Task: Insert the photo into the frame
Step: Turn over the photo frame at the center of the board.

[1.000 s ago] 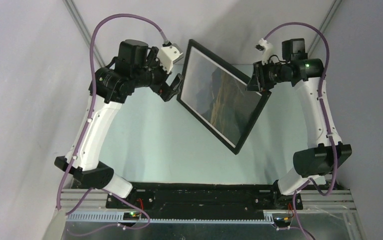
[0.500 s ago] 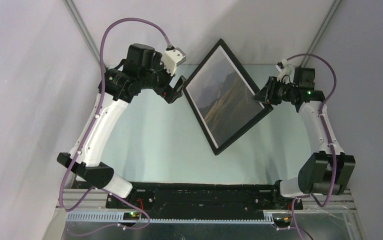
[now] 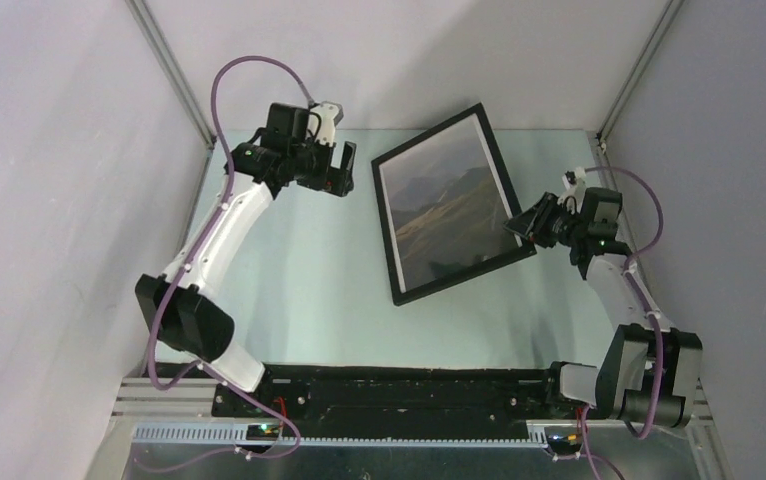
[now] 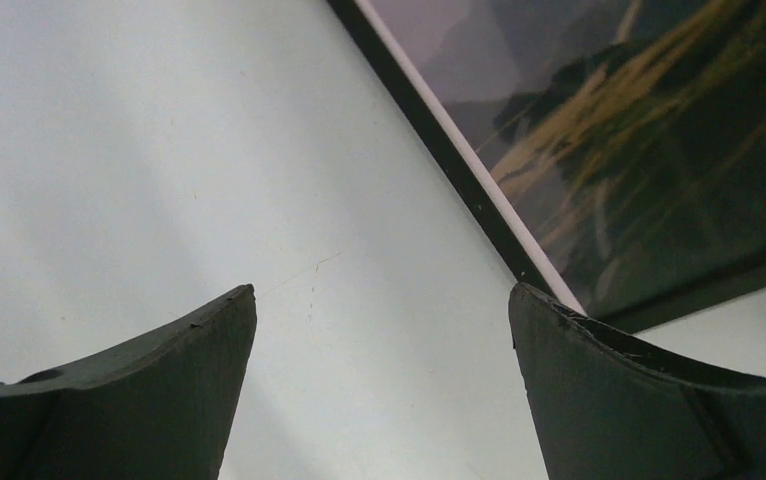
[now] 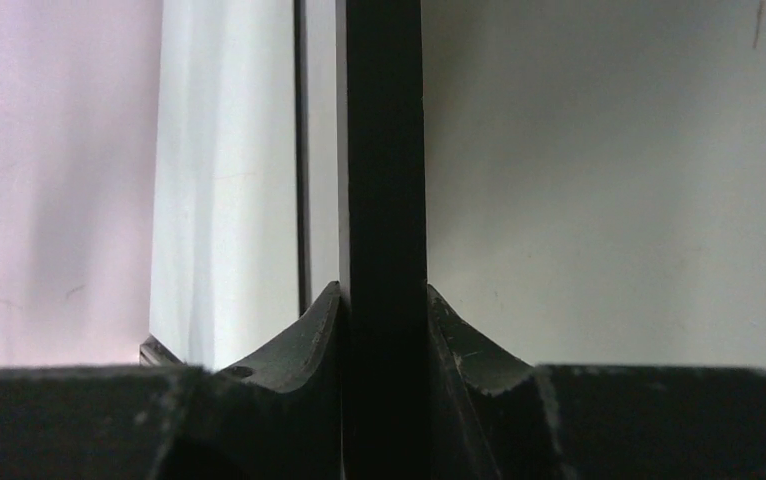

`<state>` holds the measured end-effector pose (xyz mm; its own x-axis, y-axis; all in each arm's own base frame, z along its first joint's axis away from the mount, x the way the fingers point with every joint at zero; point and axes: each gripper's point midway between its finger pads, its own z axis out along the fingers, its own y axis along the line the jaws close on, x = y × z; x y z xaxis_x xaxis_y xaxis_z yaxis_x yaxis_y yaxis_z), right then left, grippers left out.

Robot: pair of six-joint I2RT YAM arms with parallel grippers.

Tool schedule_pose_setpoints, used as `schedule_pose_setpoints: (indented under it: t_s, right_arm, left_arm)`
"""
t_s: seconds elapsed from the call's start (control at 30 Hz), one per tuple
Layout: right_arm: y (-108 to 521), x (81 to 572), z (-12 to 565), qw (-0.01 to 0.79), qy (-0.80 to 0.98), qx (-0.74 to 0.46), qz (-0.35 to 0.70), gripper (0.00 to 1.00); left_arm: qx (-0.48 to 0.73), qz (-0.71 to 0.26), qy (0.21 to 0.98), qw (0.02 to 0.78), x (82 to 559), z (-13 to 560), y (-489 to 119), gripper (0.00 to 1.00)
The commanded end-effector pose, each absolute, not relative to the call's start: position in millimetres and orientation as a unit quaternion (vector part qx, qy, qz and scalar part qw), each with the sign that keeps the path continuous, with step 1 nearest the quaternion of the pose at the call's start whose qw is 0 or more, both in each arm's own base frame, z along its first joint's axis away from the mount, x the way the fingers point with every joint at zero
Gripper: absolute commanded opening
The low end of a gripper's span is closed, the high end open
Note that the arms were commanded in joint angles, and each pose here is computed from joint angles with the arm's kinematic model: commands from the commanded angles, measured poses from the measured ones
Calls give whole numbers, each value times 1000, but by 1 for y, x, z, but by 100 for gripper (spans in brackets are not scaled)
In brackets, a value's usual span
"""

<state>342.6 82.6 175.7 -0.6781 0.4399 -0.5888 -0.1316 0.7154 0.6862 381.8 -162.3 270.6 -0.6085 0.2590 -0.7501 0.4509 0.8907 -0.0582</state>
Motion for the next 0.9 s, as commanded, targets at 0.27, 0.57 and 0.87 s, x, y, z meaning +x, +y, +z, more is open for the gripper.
schedule_pose_setpoints:
  t_s: [0.27, 0.57, 0.87]
  right_arm:
    - [60, 352, 138, 471, 816, 126, 310, 9]
    - [69, 346, 108, 445, 825, 131, 322, 41]
    - [78, 343, 91, 420, 835, 117, 336, 56]
  left_arm:
    - [70, -166, 922, 342, 419, 191, -180, 100]
    - [55, -222, 937, 265, 428, 125, -208, 100]
    - [44, -246, 940, 234, 434, 85, -219, 100]
